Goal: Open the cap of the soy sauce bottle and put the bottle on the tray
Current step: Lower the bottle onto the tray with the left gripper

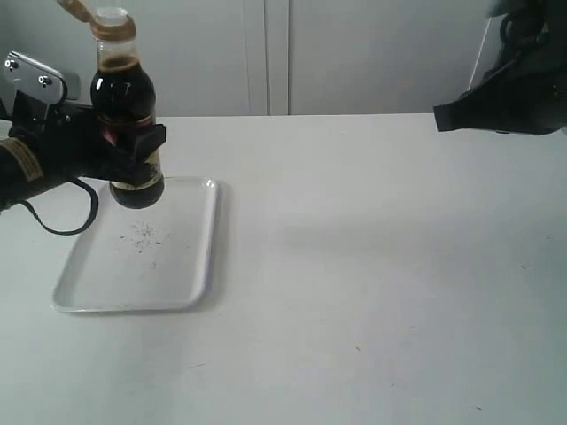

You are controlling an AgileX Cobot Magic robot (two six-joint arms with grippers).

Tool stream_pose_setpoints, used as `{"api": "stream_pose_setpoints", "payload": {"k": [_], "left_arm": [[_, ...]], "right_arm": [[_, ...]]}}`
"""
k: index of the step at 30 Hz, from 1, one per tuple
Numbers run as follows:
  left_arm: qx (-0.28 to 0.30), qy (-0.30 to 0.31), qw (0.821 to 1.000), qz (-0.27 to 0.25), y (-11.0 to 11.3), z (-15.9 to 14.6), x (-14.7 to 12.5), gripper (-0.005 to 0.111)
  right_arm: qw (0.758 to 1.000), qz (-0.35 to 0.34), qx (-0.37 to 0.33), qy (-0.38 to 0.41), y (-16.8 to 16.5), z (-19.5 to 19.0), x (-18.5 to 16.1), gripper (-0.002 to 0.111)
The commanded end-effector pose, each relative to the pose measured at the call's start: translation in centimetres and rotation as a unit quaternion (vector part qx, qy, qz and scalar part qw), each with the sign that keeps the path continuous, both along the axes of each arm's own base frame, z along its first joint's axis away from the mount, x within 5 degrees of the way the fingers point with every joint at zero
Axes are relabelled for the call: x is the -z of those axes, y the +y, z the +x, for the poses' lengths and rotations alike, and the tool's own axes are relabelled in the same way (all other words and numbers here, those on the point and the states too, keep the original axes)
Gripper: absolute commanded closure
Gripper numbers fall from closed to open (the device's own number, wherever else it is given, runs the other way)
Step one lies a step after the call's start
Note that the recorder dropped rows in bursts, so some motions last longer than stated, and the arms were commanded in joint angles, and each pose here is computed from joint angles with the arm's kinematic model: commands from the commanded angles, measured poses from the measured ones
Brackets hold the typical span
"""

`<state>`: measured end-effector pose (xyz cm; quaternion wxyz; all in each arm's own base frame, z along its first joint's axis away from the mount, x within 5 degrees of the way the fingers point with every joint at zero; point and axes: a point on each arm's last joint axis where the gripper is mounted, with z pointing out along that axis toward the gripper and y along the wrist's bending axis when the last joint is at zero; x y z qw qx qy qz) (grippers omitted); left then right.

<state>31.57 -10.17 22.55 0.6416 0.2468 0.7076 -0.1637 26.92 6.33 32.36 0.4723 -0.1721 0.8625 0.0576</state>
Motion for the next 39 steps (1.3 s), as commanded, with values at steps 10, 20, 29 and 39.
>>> {"api": "stream_pose_setpoints", "payload": {"k": [10, 20, 29, 39], "left_arm": [[-0.022, -0.046, 0.996, -0.075, 0.4, -0.1, 0.1, 0.107], [-0.041, -0.036, 0.994, -0.091, 0.5, 0.9, 2.3, 0.107], [-0.056, -0.012, 0.996, -0.061, 0.6, 1.5, 5.1, 0.107], [-0.072, 0.01, 0.995, -0.062, 0.8, 2.0, 6.6, 0.107]], "right_arm": [[0.999, -0.012, -0.046, 0.001, 2.0, -0.7, 0.1, 0.108], [0.999, -0.013, -0.047, 0.003, 2.0, -0.7, 0.1, 0.108], [0.999, -0.013, -0.047, 0.003, 2.0, -0.7, 0.1, 0.108], [0.999, -0.015, -0.048, 0.002, 2.0, -0.7, 0.1, 0.108]]}}
